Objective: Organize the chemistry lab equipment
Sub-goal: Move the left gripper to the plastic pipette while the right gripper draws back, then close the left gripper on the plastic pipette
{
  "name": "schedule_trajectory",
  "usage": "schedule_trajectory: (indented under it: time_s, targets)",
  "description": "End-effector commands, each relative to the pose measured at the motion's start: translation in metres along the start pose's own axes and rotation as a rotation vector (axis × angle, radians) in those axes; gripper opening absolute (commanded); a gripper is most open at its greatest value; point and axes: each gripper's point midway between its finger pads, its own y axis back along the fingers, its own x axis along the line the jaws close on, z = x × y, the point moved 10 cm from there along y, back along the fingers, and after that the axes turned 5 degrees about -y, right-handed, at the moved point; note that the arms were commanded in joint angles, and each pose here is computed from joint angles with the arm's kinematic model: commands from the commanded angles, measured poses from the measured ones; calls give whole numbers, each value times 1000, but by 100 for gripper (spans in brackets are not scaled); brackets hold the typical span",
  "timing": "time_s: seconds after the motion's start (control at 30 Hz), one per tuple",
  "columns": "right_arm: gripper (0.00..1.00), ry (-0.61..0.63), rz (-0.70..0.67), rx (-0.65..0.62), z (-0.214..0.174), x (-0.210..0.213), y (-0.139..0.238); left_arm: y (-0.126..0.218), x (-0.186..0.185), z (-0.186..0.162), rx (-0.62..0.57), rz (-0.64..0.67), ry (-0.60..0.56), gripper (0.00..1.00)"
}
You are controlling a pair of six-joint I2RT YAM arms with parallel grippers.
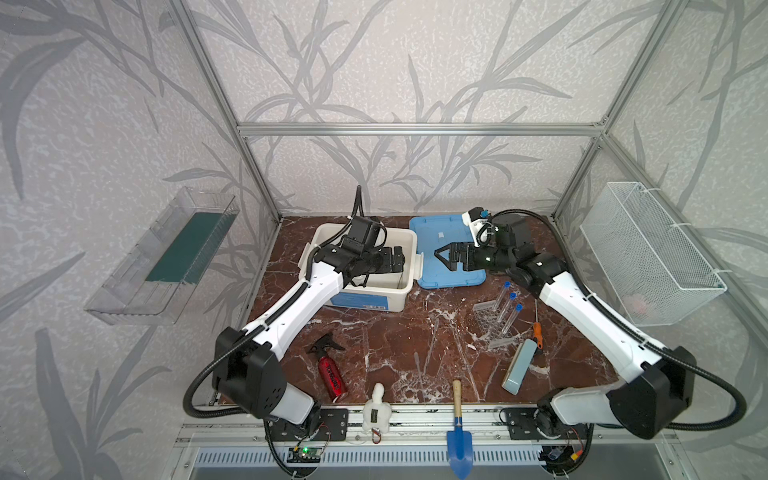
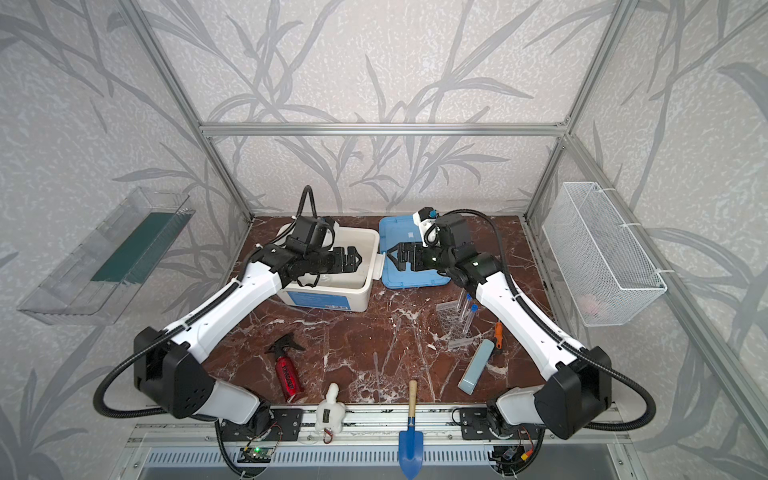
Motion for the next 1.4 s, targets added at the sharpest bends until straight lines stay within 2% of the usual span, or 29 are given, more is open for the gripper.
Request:
schedule_trajectory:
  time_s: [0.0, 0.07, 0.2, 0.3, 0.37, 0.53, 0.7, 0.77, 0.87, 1.0, 1.13, 1.27, 1.37]
  targets:
    - [99, 34, -27, 70, -22, -2, 16, 37, -4, -7, -30, 5, -10, 99]
    - [99, 32, -42, 75, -30, -4, 23, 56, -7, -12, -50, -11, -12, 99]
    - [99, 13, -54, 107, -46, -7, 35, 86, -25, -30, 13, -79, -38, 95]
    - [99, -12, -50, 116, -56, -6, 45, 95, -44, -54, 52, -95, -75, 92]
    - [99, -22, -43, 121, -62, -5, 52, 92, -49, -70, 92, -97, -55, 90]
    - [99, -48, -91, 193, -85, -13, 61, 66, -51, -111, 172, -93, 47, 85]
    - [99, -102, -60, 218, -106, -18, 59, 29, -62, -151, 213, -150, 126, 81]
    - [99, -112, -75, 237, -112, -17, 59, 16, -66, -164, 238, -129, 119, 77]
    - [99, -106, -103, 286, -121, -16, 56, 3, -66, -177, 293, 0, 89, 66]
    - [98, -105, -134, 306, -132, -18, 52, -13, -77, -190, 310, 39, 41, 57]
    - [98, -130, -141, 278, -137, -21, 53, -34, -82, -207, 358, 76, 36, 52]
    - [98, -129, -136, 255, -137, -22, 54, -56, -89, -227, 420, 43, 79, 48]
    - [98, -123, -143, 263, -138, -23, 54, -57, -90, -232, 425, 118, 25, 45]
